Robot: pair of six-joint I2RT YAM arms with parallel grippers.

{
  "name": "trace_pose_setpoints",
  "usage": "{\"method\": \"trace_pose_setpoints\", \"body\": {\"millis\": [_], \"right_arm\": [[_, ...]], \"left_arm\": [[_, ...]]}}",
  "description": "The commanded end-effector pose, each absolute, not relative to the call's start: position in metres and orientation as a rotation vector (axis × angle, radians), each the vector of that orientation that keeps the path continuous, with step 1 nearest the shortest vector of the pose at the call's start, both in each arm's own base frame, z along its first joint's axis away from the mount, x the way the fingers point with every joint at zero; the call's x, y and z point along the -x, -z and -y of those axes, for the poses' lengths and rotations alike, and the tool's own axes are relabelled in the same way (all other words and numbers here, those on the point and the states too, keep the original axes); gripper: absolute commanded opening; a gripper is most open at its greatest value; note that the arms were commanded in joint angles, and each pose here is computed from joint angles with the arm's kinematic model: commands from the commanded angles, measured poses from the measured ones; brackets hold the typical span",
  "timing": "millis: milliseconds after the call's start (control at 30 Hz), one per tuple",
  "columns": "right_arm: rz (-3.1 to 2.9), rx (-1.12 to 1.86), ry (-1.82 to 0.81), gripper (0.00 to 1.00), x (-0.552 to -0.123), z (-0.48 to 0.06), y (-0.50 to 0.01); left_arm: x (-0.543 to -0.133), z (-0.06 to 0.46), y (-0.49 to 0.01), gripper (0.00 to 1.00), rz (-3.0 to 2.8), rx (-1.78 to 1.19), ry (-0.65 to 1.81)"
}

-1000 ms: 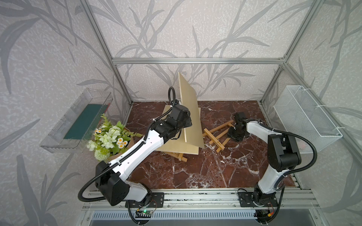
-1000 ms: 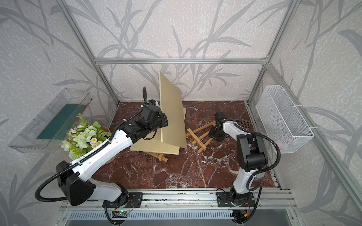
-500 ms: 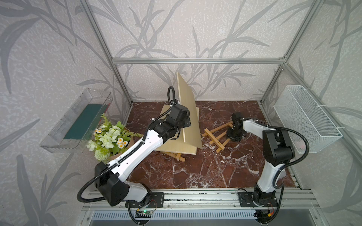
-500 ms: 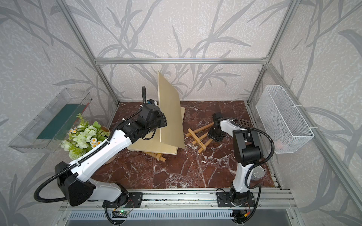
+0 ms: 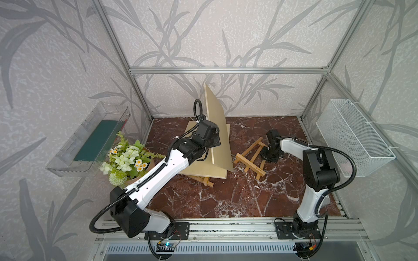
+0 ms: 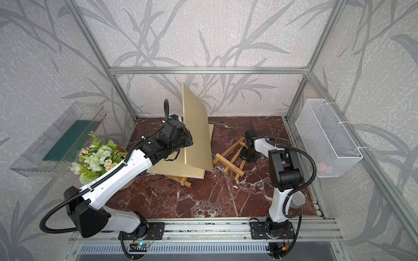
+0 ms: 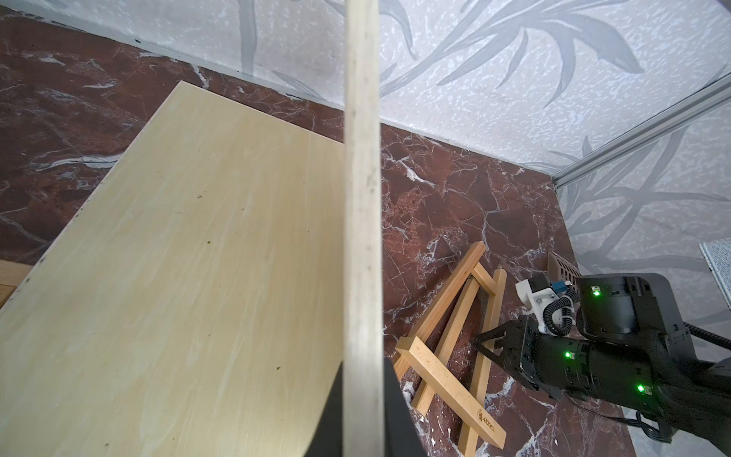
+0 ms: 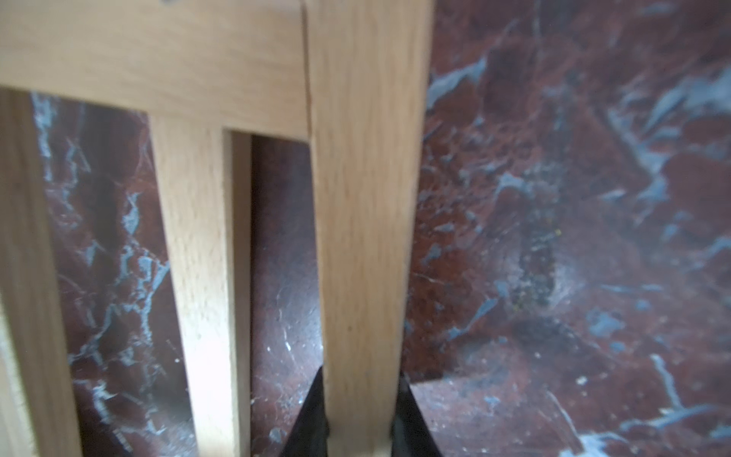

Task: Assemble the easel
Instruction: Pick up the easel at the center of the board.

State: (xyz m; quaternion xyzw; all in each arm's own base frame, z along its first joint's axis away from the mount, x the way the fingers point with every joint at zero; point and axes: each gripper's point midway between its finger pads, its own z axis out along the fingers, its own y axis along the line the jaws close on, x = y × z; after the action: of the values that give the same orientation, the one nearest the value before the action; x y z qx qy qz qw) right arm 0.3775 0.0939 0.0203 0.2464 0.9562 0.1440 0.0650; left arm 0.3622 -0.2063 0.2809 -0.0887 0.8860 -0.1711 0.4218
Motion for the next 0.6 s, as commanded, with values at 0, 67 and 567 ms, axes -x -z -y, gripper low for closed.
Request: {"method": "trace_pose_setpoints", "body": {"millis": [0,67,567], "right_arm": [[-2.745,-0.783,-0.747,0.0,-0.393,-0.107,-0.065],[-2.702,-0.789,-0.815,0.0,-0.397,-0.106,-0.083],[-2.486,-0.564,-1.025,0.0,-0.413,-0.114,-0.188]], "left_arm": [[-0.372,0.194,-0.306,0.0,-2.128,0.183,0.353],[-0.372,0.203,-0.309,0.0,-2.123,0.156,0.415],[-0.361,0.245,-0.348,0.0,-2.008,0.053,0.834]]}}
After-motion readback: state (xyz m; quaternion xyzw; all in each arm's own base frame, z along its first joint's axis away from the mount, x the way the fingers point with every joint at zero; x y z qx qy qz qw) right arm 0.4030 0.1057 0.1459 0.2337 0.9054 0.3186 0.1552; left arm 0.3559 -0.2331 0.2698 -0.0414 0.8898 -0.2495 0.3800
